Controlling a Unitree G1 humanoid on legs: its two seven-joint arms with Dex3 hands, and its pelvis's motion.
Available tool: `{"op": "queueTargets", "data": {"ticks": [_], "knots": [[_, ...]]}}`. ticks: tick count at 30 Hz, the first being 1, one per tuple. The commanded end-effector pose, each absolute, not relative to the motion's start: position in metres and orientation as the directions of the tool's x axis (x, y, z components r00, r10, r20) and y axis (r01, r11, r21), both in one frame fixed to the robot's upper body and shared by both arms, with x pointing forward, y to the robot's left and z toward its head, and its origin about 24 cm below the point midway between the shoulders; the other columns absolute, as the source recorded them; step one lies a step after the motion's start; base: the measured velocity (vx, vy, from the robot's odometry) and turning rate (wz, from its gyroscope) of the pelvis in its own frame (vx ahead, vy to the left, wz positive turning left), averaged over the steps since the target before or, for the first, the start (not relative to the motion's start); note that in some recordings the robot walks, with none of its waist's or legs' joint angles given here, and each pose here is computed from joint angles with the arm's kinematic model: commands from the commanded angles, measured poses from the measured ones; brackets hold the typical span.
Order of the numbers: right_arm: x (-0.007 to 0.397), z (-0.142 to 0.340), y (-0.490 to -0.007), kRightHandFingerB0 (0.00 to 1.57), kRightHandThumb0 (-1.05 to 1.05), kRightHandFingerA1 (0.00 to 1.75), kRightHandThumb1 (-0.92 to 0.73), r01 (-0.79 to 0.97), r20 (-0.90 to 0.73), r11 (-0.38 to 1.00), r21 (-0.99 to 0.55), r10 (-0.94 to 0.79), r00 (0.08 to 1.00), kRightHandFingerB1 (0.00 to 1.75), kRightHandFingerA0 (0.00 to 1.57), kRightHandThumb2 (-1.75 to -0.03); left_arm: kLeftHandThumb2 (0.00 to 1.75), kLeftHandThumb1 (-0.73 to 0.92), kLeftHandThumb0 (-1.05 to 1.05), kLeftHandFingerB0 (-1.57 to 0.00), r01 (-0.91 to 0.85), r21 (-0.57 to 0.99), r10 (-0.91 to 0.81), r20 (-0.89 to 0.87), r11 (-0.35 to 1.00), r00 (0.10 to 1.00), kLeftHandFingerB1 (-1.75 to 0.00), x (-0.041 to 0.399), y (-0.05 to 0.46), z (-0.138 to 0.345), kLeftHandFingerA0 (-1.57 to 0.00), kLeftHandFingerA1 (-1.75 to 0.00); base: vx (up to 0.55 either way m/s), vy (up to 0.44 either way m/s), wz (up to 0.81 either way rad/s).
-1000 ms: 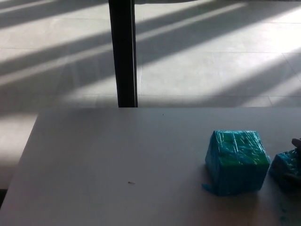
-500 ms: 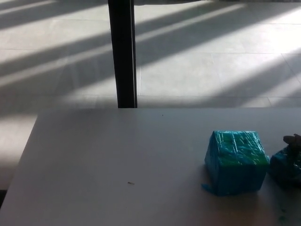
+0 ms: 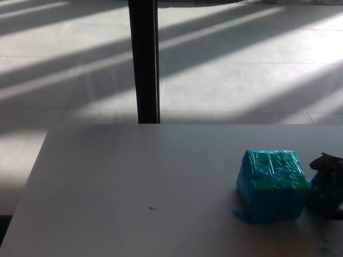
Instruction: The robot uses its right hand to pick up the small cube kept on the middle on the desk and place it on the bigger cube kept next to it
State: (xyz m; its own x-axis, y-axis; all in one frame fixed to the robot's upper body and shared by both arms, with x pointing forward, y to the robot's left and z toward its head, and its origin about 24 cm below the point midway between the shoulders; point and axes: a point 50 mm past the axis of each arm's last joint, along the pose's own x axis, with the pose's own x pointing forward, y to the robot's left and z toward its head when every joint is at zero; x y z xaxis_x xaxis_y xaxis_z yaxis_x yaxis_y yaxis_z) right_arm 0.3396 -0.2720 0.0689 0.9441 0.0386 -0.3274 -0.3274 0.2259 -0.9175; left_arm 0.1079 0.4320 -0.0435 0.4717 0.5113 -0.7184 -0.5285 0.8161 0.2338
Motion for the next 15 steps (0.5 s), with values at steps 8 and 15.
{"op": "queueTargets", "data": {"ticks": [8, 15], "knots": [[0.328, 0.061, -0.295, 0.68, -0.26, 1.67, -0.73, -0.36, -0.363, 0.192, -0.913, 0.024, 0.932, 1.33, 0.76, -0.77, 0.63, 0.79, -0.73, -0.4, -0.557, 0.226, 0.524, -0.716, 0.799, 0.462, -0.46, 0.097, 0.439, -0.04, -0.4, -0.6, 0.0, 0.0, 0.0], [0.335, 0.08, -0.294, 0.72, -0.22, 1.67, -0.68, -0.29, -0.286, 0.194, -0.937, 0.047, 0.957, 1.43, 0.79, -0.89, 0.63, 0.78, -0.73, -0.45, -0.563, 0.235, 0.534, -0.715, 0.792, 0.452, -0.48, 0.097, 0.439, -0.04, -0.45, -0.63, 0.0, 0.0, 0.0]]}}
